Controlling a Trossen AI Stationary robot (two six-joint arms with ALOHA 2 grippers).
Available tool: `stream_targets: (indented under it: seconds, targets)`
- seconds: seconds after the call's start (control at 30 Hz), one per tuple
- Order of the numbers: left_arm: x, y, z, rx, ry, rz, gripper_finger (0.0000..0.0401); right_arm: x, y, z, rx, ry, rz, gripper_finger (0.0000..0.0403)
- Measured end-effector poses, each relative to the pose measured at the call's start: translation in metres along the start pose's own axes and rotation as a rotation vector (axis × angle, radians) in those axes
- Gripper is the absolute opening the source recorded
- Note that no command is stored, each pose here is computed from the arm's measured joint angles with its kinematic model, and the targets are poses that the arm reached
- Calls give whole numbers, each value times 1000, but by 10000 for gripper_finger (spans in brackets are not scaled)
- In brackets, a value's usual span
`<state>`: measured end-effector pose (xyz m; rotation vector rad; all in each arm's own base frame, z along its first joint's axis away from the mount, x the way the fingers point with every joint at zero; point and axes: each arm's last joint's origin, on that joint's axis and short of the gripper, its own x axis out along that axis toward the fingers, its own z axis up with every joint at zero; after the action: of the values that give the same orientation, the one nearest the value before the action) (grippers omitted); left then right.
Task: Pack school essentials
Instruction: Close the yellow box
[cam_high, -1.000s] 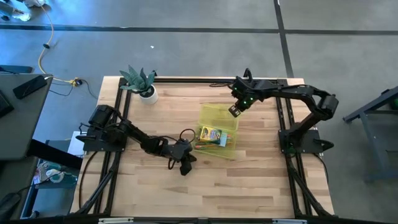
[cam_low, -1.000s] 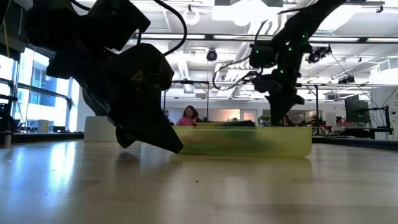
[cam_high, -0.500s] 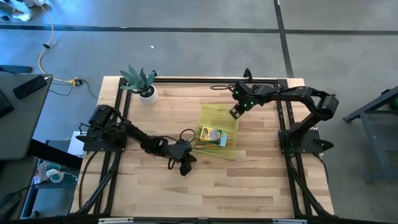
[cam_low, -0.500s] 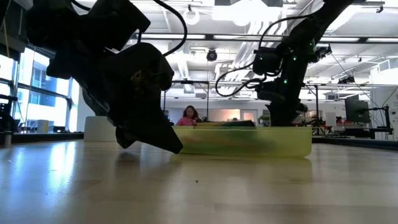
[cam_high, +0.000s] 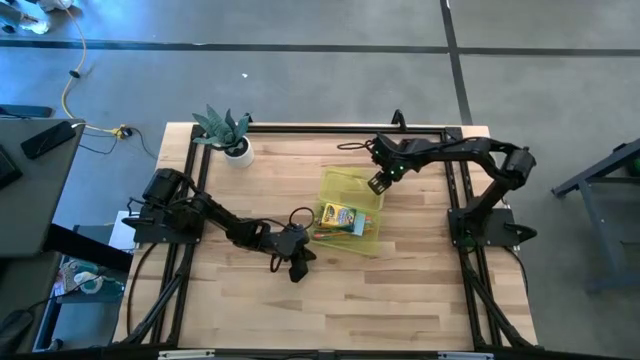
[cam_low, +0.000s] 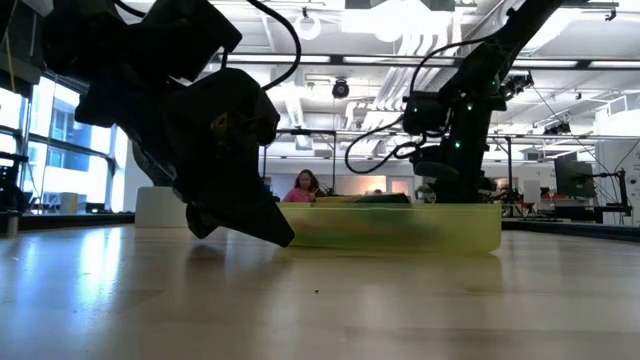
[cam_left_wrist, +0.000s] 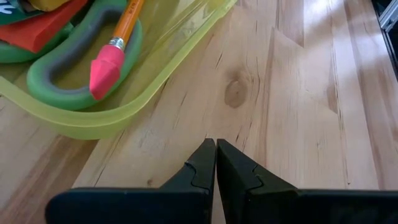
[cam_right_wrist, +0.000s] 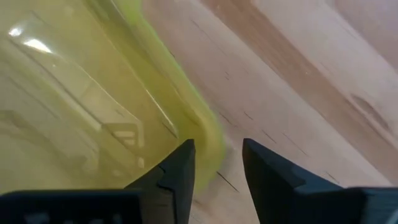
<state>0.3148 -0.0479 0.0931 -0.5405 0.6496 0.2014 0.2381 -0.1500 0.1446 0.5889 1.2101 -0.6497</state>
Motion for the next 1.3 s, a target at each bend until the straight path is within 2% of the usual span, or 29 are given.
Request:
stream_targets:
  seconds: [0.2, 0.47, 0.7, 1.07, 1.3]
  targets:
    - [0, 0, 0, 0, 0, 0, 5, 3, 0, 0, 25, 3, 1, 96]
    - [0, 0, 0, 0, 0, 0, 5, 3, 1, 0, 21, 5, 8, 8]
    - [0, 0, 0, -5, -1, 0, 5, -1, 9, -1, -36, -17, -8, 13]
    - [0, 2, 2, -14, -2, -2, 5, -37, 35, -9, -155, -172, -46, 2]
    - [1, 5, 4, 18, 61, -76, 5, -49, 54, -20, -223, -243, -124, 1]
